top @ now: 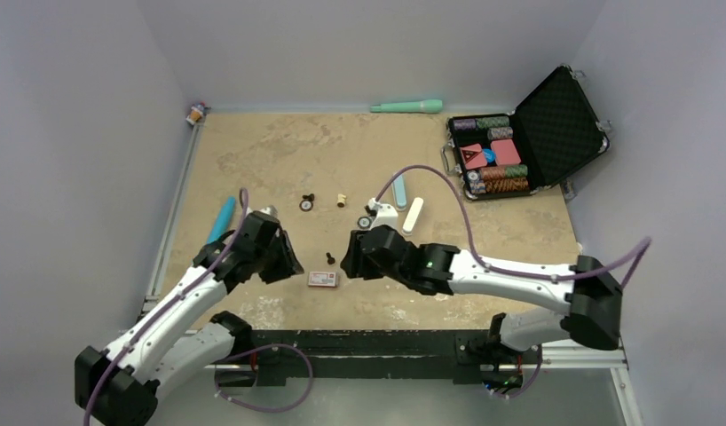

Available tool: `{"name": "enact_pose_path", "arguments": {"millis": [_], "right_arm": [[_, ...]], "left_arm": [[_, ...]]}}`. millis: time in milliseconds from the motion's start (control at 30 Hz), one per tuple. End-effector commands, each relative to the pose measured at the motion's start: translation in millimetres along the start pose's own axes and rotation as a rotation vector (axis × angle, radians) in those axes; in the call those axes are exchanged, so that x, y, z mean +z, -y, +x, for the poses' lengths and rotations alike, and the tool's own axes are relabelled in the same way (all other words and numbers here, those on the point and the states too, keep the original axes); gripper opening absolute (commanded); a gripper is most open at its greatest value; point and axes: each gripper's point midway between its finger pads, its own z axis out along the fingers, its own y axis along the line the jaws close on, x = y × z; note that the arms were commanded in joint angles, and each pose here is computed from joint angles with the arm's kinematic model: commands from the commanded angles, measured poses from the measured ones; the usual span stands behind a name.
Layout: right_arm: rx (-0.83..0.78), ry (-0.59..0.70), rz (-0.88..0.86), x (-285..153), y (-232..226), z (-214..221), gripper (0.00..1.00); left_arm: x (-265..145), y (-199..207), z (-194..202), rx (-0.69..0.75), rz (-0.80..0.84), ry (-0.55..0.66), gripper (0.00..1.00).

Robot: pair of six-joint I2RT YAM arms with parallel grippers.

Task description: Unload the staples from the stapler

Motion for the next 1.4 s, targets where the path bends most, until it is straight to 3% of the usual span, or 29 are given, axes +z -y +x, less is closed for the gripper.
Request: {"name": "enact_pose_path", "arguments": {"millis": [0,133,233,300,400,467,633,867,1067,1367], "right_arm": [[0.003,0.095,-0.012,-43,3,-33,0.53],[0.019,0.155,-0.055,-77,0,-53,0.62],[0.025,0.192,-0.103,-100,-1,-63,0.90],[0.023,0.208,-0.144,-113,-3,-67,0.98],[0.022,0.246,-0.204,-134,-4,-74,0.99],[0.021,0.274,-0.227,-146,0,-78,0.99],[0.054,0.391,-0.267,-182,17,-94,0.99],[0.158,0.604,-0.456,-248,38,-113,0.99],[0.195,0.687,-0.435,-273,69,-117,0.99],[0.424,0.811,-0.505,-323,116,-122,0.99]], "left_arm": [[-59,4,-22,0.076,0.015,0.121,0.52],[-103,4,-37,0.114,0.038,0.242,0.72],[-125,6,-41,0.157,0.092,0.311,0.85],[-138,13,-39,0.185,0.169,0.350,0.88],[-158,24,-37,0.204,0.287,0.418,0.91],[-169,24,-37,0.213,0.334,0.469,1.00],[-172,20,-37,0.258,0.354,0.528,1.00],[-170,24,-37,0.304,0.437,0.612,1.00],[-166,32,-34,0.344,0.462,0.582,1.00],[-161,26,-33,0.314,0.428,0.561,1.00]]}}
